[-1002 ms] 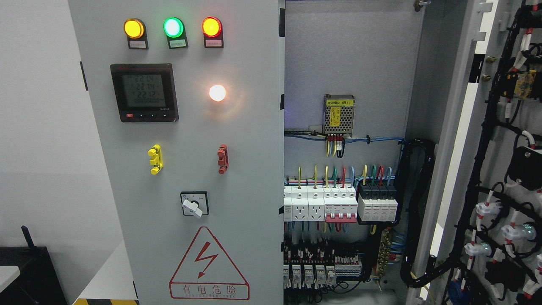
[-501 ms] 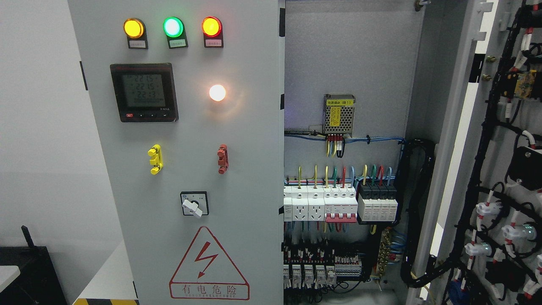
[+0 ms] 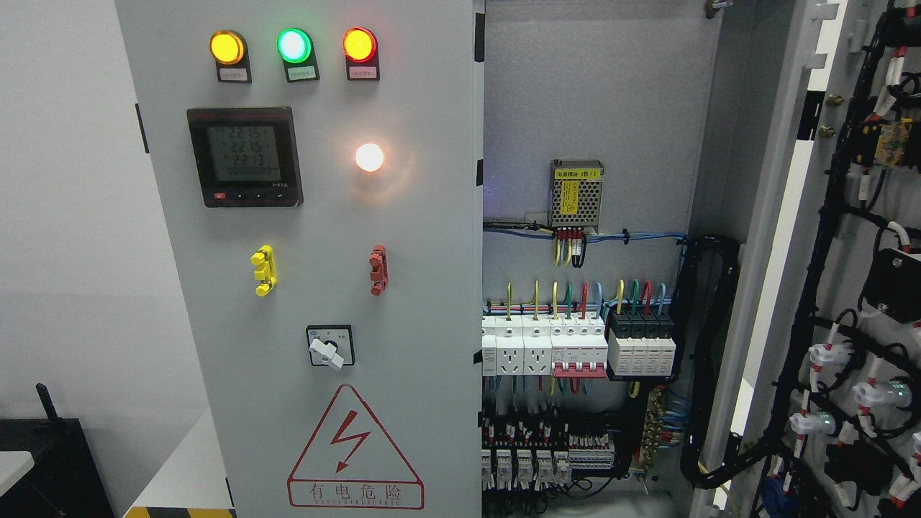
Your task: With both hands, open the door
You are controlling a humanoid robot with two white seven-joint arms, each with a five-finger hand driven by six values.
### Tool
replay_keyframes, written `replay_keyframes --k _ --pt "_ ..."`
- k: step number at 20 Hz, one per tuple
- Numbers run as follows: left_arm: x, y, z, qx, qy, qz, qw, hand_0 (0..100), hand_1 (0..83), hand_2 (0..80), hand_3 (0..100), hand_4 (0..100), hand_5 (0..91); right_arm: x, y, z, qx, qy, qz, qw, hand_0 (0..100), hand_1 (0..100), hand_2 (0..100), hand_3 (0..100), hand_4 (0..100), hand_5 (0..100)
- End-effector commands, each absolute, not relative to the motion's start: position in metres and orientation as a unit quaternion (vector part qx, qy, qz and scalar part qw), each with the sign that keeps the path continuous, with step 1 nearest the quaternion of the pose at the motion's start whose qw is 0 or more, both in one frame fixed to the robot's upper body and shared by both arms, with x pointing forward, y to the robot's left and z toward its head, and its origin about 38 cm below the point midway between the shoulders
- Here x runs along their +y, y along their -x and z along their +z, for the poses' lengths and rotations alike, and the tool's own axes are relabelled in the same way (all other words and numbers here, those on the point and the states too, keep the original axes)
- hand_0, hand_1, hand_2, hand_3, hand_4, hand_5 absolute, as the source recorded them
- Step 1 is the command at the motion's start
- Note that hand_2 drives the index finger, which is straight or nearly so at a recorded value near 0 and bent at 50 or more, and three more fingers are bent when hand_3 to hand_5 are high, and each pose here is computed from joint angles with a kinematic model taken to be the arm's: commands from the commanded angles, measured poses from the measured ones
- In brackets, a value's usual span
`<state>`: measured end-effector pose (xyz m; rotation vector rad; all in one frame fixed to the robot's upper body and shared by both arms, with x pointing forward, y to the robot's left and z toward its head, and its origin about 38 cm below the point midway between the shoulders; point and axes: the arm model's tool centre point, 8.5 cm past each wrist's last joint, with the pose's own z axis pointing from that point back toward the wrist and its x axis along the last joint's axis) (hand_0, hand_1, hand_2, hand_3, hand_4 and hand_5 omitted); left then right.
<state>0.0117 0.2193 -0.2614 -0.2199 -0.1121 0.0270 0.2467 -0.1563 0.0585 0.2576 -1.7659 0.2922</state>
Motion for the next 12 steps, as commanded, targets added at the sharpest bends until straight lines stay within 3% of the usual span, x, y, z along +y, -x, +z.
replay_keyframes --k 1,12 --pt "0.218 0.001 -0.261 -0.043 0.111 0.015 0.993 0 0.0 0.0 0 0 0.0 -0.138 -0.287 0.089 -0.79 -0.128 0.104 0.59 38 0 0 0 0 0" --pt "0.218 0.001 -0.261 -0.043 0.111 0.015 0.993 0 0.0 0.0 0 0 0.0 -0.124 -0.334 0.127 -0.798 -0.144 0.098 0.577 38 0 0 0 0 0"
